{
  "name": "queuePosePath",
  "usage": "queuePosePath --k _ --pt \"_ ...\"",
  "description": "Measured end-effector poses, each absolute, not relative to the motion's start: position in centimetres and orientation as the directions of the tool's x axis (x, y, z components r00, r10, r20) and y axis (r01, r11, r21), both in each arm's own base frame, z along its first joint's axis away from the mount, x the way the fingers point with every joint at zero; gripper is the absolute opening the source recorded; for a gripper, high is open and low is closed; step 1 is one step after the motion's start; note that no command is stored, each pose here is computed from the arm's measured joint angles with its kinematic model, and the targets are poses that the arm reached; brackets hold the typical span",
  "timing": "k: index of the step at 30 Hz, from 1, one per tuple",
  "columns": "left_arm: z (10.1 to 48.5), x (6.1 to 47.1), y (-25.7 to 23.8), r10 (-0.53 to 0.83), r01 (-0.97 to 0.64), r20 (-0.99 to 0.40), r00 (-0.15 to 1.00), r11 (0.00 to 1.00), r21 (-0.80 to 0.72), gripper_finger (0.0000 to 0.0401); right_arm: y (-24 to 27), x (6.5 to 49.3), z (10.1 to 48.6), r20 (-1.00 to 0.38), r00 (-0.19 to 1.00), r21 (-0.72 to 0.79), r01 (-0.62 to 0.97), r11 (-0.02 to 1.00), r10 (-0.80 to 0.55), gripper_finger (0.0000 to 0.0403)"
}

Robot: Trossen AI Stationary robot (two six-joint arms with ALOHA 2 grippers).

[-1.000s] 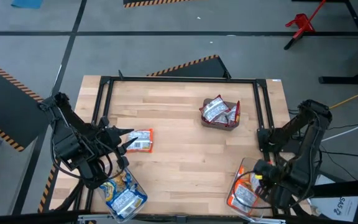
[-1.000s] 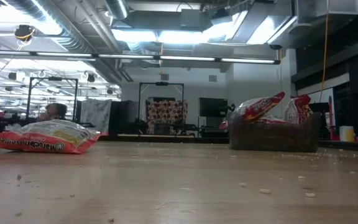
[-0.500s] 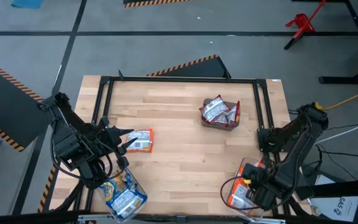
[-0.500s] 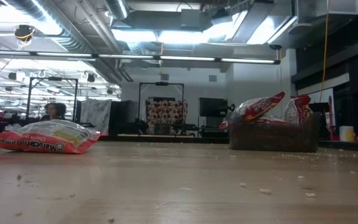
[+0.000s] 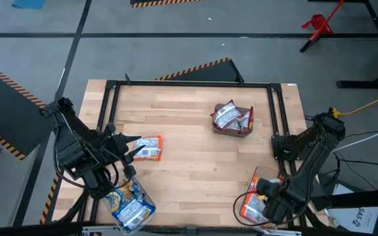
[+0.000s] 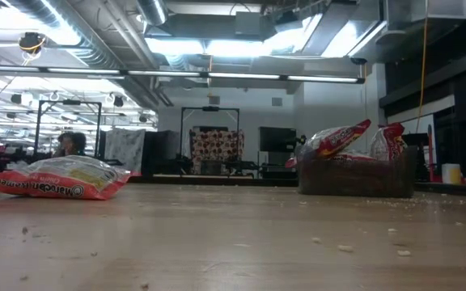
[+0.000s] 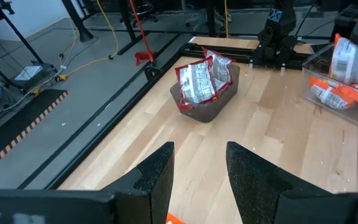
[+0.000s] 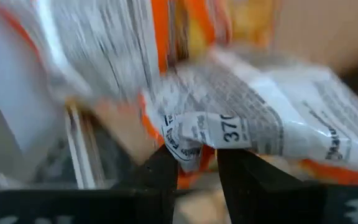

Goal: Sort Maruchan noodles
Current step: Put the orange noodle pack into the right transparent bin

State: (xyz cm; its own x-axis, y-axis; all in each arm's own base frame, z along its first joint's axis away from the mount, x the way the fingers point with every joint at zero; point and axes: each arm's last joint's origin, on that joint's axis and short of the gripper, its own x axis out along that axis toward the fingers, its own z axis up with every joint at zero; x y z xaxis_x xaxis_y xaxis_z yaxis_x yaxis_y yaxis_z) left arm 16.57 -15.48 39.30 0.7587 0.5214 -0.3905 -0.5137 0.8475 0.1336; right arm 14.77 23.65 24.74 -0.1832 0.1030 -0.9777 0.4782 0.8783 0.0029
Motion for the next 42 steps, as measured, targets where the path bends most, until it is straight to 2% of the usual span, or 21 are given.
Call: queuePosePath --k 3,6,8,14,16,21,26,32,38,42 --pt "39.3 16.6 -15.5 0.524 -0.513 -0.385 0.76 0.847 0.141 0.0141 23.1 14.1 24.9 -0.934 -0.34 -0.073 0.482 0.873 0.109 0.0102" --pt "39.3 16.6 -15.5 0.526 -0.514 -0.381 0.761 0.846 0.142 0.0141 22.7 13.8 25.0 -0.922 -0.38 -0.125 0.478 0.87 0.077 0.0102" --pt "39.3 16.6 -15.5 0.526 -0.514 -0.38 0.761 0.846 0.143 0.0141 22.6 14.2 24.9 -0.935 -0.346 -0.108 0.488 0.866 0.078 0.0102" --pt "39.3 16.6 -15.5 0.526 -0.513 -0.38 0.761 0.846 0.143 0.0141 22.4 16.9 24.6 -0.99 -0.112 0.015 0.488 0.873 0.08 0.0102" --pt "39.3 16.6 -15.5 0.525 -0.513 -0.381 0.761 0.846 0.143 0.0141 22.3 17.7 24.2 -0.995 -0.075 0.016 0.472 0.881 0.058 0.0101" --pt "39.2 16.6 -15.5 0.52 -0.509 -0.395 0.758 0.849 0.142 0.0141 22.0 19.5 22.4 -0.997 -0.081 -0.034 0.391 0.92 -0.003 0.0101" --pt "39.2 16.6 -15.6 0.514 -0.505 -0.406 0.755 0.852 0.14 0.0141 22.2 20.2 21.4 -0.993 -0.12 -0.036 0.35 0.936 0.006 0.0101" --pt "39.2 16.6 -15.6 0.513 -0.504 -0.409 0.755 0.853 0.139 0.0141 22.7 19.5 21.2 -0.971 -0.228 -0.019 0.359 0.933 0.068 0.0101" --pt "39.2 16.6 -15.6 0.513 -0.504 -0.408 0.755 0.852 0.14 0.0141 23.1 19.5 20.5 -0.983 -0.169 0.014 0.354 0.935 0.078 0.0101" --pt "39.2 16.6 -15.6 0.513 -0.504 -0.408 0.755 0.852 0.14 0.0141 23.0 19.4 19.2 -0.979 -0.171 0.045 0.344 0.938 0.109 0.0101"
